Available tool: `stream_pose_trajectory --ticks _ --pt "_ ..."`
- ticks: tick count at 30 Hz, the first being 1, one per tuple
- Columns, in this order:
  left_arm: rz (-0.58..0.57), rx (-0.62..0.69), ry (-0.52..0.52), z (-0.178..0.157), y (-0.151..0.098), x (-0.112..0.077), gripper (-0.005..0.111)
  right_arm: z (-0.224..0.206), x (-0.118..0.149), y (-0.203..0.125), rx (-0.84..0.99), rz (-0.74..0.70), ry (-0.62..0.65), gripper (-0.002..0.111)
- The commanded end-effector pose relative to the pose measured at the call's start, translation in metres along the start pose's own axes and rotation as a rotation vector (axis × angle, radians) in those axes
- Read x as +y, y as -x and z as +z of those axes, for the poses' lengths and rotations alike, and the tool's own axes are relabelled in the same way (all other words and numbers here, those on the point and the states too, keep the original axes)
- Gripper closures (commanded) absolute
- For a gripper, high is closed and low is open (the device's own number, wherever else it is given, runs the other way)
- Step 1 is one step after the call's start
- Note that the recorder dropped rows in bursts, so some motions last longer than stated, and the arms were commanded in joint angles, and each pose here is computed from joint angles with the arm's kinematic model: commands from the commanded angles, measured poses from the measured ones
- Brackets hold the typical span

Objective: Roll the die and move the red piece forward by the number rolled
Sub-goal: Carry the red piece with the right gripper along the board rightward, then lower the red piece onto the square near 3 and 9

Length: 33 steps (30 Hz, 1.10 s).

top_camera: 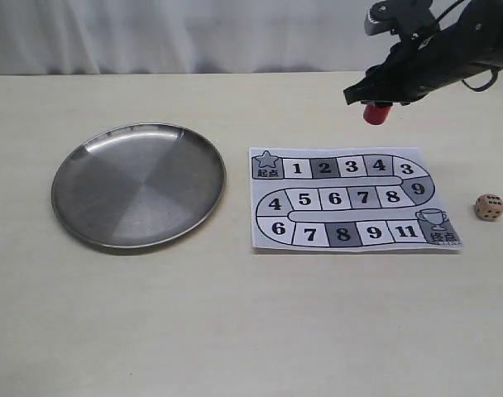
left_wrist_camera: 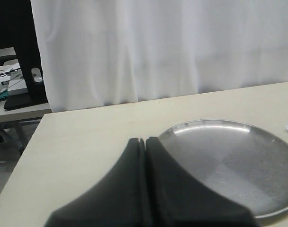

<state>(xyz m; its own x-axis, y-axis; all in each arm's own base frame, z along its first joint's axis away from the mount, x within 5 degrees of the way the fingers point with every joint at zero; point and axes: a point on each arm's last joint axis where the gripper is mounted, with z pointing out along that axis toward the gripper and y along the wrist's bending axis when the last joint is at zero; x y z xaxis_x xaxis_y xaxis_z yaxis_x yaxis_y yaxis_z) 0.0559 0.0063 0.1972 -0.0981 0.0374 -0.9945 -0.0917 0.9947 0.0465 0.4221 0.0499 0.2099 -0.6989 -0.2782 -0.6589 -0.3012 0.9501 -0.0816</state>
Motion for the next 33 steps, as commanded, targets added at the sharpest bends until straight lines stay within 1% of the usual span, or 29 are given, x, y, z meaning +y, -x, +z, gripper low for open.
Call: stream_pose_trajectory --ticks 1,4,8,10,14,18,21,26,30,33 --pt "0.000 -0.010 0.004 0.000 0.000 0.000 0.107 0.019 -0.014 -0.016 0.057 0.031 -0.015 0.104" --pt "0.000 -0.010 0.004 0.000 0.000 0.000 0.107 0.052 -0.015 -0.041 0.142 0.040 -0.006 0.104" --pt "0.000 -0.010 0.004 0.000 0.000 0.000 0.107 0.079 -0.015 -0.062 0.206 0.033 0.000 0.104" --pt "0.000 -0.010 0.004 0.000 0.000 0.000 0.107 0.085 -0.014 -0.069 0.228 0.040 0.004 0.104" --pt "0.000 -0.010 0.004 0.000 0.000 0.000 0.107 0.087 -0.013 -0.072 0.248 0.039 0.011 0.104" --pt "0.000 -0.010 0.004 0.000 0.000 0.000 0.107 0.072 -0.015 -0.060 0.221 0.023 0.004 0.104" --pt "0.000 -0.010 0.004 0.000 0.000 0.000 0.107 0.051 -0.018 -0.042 0.163 0.003 -0.017 0.104" --pt "0.000 -0.010 0.004 0.000 0.000 0.000 0.107 0.014 -0.035 -0.019 0.058 0.041 -0.068 0.104" --pt "0.000 -0.010 0.004 0.000 0.000 0.000 0.107 0.003 -0.050 -0.020 0.060 0.083 -0.092 0.104" --pt "0.000 -0.010 0.004 0.000 0.000 0.000 0.107 0.009 -0.058 -0.033 0.095 0.106 -0.097 0.104"
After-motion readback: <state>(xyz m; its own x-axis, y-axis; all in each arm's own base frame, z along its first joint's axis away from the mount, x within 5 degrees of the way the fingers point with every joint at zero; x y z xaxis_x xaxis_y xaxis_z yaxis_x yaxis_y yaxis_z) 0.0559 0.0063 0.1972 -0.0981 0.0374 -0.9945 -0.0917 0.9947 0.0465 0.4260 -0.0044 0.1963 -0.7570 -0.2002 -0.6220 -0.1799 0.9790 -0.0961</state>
